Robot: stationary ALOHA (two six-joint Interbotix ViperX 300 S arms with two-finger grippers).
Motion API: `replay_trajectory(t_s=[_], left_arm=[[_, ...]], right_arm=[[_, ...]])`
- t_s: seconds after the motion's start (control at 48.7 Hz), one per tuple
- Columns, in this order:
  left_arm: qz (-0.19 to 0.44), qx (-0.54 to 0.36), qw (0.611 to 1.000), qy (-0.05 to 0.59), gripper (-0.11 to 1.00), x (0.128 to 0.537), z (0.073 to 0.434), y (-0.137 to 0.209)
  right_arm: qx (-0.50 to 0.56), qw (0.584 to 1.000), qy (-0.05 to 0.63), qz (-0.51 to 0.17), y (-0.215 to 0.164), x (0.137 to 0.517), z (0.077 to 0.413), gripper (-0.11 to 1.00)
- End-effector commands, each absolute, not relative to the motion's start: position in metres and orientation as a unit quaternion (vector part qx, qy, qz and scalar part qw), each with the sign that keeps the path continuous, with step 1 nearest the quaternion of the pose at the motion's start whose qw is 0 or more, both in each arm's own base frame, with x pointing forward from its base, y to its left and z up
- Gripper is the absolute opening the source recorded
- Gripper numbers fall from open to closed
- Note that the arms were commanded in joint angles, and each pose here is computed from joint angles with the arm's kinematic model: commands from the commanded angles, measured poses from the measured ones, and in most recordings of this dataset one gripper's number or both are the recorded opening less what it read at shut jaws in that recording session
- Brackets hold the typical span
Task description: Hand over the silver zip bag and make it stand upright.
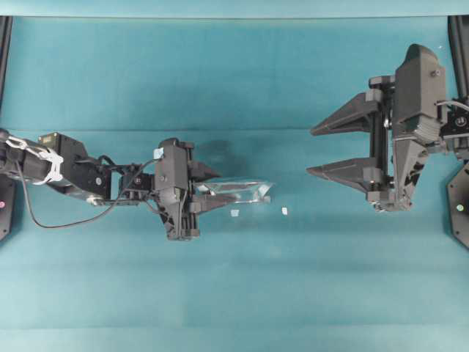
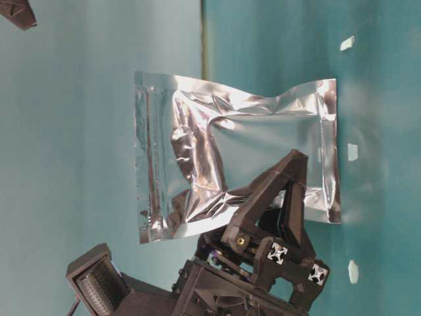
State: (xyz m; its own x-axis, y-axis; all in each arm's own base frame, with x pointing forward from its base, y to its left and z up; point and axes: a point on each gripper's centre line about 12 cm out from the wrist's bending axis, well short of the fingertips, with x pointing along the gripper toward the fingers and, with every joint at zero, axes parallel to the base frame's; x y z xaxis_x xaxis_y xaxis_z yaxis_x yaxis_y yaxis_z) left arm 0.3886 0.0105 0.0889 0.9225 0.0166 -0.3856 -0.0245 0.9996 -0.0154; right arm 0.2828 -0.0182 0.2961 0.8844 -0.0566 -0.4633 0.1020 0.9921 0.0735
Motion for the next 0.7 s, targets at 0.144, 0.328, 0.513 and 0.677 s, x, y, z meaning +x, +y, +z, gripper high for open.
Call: replay_trajectory(t_s=[0.144, 0.328, 0.513, 0.677], left_arm=[[0.008, -0.008, 0.983, 0.182, 0.24, 0.393, 0.0977, 0.0094], [0.008, -0.008, 0.983, 0.182, 0.24, 0.393, 0.0977, 0.0094], [0.007, -0.008, 0.983, 0.182, 0.24, 0.3931, 0.0977, 0.0088], [0.007, -0.008, 0.983, 0.182, 0.24, 0.3931, 0.0977, 0.0088]], right_arm=[[0.053, 0.971, 0.228, -0.042, -0.0182, 0.2838, 0.2999, 0.83], [0.054, 0.971, 0.23, -0.042, -0.0186, 0.2839, 0.2993, 0.83], [0.053, 0.971, 0.229, -0.042, -0.0187, 0.284, 0.2995, 0.83], [0.053, 0.971, 0.231, -0.042, -0.0187, 0.2841, 0.2985, 0.83]])
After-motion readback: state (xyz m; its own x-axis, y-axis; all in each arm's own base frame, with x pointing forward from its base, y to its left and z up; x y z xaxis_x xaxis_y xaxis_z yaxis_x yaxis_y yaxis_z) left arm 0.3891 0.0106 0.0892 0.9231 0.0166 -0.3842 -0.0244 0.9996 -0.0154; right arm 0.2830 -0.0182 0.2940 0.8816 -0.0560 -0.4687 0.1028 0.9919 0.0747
